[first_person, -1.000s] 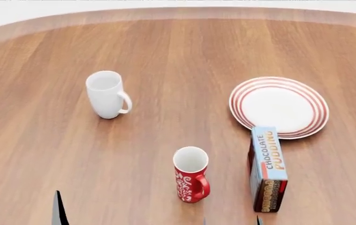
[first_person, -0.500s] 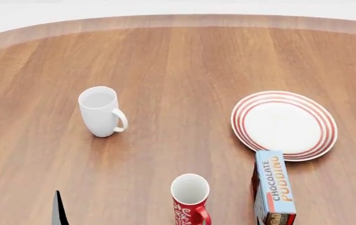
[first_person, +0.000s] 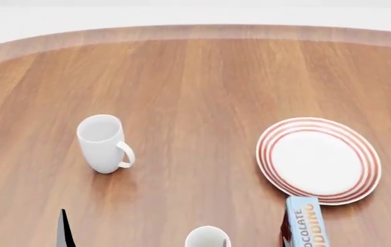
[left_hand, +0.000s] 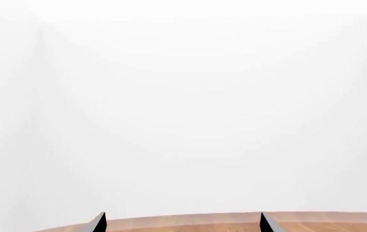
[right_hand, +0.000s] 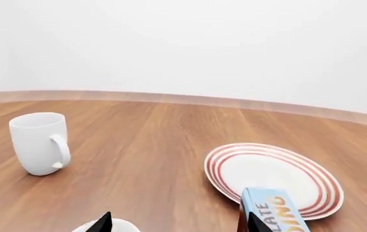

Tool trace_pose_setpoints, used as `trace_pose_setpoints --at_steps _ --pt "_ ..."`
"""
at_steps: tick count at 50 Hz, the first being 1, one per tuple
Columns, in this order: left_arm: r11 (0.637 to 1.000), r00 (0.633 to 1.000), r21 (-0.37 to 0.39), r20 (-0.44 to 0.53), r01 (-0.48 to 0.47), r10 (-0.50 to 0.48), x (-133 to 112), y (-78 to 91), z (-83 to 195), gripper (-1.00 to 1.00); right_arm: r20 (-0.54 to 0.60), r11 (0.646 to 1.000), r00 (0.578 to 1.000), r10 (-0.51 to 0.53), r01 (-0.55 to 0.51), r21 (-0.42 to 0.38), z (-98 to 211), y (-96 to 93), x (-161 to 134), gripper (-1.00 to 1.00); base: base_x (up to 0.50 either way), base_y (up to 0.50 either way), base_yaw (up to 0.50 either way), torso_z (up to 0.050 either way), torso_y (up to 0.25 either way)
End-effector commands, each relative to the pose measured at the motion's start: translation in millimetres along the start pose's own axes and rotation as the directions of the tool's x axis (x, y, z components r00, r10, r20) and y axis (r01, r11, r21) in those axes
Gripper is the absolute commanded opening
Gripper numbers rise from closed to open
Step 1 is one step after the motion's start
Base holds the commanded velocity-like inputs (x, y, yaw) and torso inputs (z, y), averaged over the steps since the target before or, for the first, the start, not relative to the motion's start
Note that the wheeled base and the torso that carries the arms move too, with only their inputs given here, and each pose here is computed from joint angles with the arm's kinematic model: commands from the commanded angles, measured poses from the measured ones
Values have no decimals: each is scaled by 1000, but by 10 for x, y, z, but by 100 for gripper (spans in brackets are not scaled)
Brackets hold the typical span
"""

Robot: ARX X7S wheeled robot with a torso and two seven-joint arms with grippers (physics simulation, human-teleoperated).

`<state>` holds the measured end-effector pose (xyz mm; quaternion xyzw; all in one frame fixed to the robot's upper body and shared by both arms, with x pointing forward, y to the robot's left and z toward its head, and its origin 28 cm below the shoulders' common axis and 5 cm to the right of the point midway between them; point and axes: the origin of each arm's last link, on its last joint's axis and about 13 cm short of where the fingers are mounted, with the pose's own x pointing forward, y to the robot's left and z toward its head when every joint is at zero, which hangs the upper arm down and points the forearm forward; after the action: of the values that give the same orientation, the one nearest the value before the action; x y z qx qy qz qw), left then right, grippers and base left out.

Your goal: Pick up the red mug and put it on the plate

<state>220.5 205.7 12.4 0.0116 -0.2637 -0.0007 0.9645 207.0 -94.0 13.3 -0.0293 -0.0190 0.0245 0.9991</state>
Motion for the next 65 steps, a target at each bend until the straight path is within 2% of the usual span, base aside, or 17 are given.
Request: trace_pose_setpoints --at_steps 1,55,65 --pt "1000 1000 -3 2 0 0 0 0 0 100 0 1000 1000 0 0 0 -2 -2 0 100 234 0 0 0 0" --pt "1000 1000 -3 6 1 -1 1 0 0 100 -2 1000 1000 6 -6 3 1 3 -3 100 228 0 0 0 0" --pt "1000 1000 -5 3 0 0 0 -1 0 100 1 1000 1000 16 -16 12 5 5 -9 100 34 0 0 0 0"
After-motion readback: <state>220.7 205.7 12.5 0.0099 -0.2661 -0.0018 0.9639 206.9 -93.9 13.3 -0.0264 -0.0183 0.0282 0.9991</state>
